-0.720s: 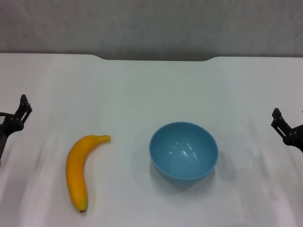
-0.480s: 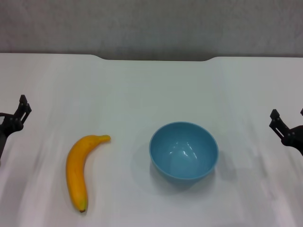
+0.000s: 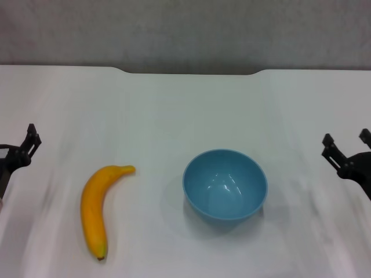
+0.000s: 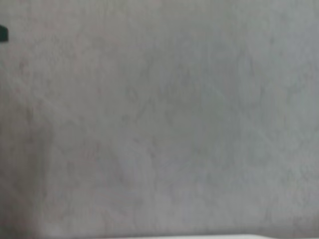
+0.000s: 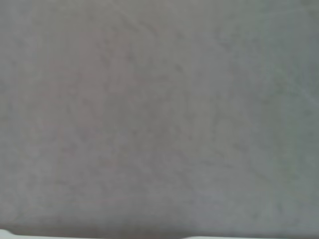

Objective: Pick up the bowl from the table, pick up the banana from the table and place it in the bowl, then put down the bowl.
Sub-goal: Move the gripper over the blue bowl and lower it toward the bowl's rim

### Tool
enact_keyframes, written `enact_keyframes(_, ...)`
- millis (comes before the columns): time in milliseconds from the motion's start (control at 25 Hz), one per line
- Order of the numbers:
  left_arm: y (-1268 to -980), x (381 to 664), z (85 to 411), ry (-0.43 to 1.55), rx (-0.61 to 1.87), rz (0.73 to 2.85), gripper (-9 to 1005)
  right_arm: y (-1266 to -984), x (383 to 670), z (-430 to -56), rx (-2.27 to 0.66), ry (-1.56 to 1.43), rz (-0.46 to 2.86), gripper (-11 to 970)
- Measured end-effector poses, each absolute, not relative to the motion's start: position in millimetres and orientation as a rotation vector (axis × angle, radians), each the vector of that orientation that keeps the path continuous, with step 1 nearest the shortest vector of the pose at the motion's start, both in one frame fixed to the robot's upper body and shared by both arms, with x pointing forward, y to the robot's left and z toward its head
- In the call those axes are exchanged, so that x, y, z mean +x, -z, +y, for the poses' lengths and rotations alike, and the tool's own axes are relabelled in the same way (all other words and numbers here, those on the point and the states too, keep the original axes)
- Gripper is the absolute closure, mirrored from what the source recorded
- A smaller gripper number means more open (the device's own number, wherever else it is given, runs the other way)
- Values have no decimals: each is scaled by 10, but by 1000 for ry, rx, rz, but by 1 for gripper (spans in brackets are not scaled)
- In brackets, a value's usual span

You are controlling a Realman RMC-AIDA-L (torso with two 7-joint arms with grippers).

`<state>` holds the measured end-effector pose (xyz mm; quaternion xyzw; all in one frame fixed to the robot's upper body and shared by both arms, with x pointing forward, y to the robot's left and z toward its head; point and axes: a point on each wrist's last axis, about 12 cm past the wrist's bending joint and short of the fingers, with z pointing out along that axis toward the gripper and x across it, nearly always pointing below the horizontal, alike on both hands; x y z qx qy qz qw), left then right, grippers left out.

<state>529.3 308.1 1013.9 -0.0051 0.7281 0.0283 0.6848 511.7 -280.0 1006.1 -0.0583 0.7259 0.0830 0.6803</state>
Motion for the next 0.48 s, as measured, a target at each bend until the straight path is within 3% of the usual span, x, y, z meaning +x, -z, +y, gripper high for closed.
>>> enact_keyframes(480, -10083, 5267, 3110, -73, 3, 1675, 89, -10199, 5374, -2800, -160, -321, 1726, 81)
